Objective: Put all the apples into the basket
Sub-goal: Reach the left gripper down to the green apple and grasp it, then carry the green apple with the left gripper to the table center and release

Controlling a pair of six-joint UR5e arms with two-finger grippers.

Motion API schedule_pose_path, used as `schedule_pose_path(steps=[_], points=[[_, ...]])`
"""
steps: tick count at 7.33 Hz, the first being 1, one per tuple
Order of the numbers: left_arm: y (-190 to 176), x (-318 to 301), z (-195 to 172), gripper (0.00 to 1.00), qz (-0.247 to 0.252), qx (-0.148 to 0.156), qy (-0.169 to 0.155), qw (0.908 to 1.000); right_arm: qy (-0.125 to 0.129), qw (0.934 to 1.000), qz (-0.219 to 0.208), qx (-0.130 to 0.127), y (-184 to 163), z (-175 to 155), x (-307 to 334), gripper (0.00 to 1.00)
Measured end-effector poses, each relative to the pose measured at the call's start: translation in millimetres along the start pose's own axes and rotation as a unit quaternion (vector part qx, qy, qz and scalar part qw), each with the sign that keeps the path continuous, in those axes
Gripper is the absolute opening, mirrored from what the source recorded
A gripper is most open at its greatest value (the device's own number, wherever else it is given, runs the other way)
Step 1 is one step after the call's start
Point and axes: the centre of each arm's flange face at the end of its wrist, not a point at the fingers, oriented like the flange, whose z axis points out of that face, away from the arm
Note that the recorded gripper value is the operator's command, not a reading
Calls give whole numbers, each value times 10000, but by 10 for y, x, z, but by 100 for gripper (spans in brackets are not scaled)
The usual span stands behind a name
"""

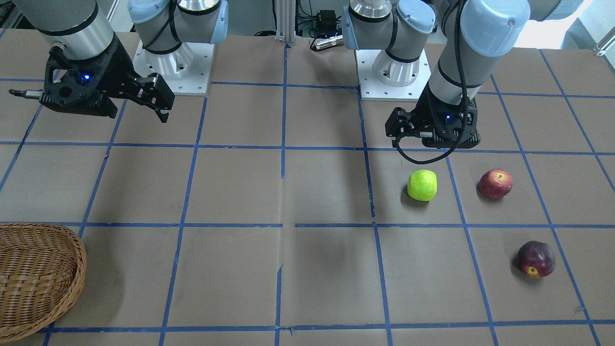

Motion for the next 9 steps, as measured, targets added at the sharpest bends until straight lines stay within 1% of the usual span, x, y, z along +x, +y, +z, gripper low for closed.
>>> schedule_pose_path(steps=[1,2,4,5,7,8,9], points=[[87,-94,361,100,79,29,-172,9998,0,10000,1,27,-6,-1,0,100],[175,-149,677,100,164,137,-314,9993,3,10000,0,38,-8,0,1,100],[282,-279,1226,100,204,424,-440,9979,5,10000,-3,41,-8,2,1,100],[289,-389,1394,100,141,465,-452,9978,5,10000,-1,36,-11,8,2,100],[248,-551,1666,100,121,305,-421,9986,13,10000,-5,28,-13,16,7,100],[227,-572,1756,93,111,248,-382,9989,17,10000,-17,24,-13,20,8,100],[204,-583,1809,65,106,226,-357,9991,20,10000,-31,18,-12,26,8,100]])
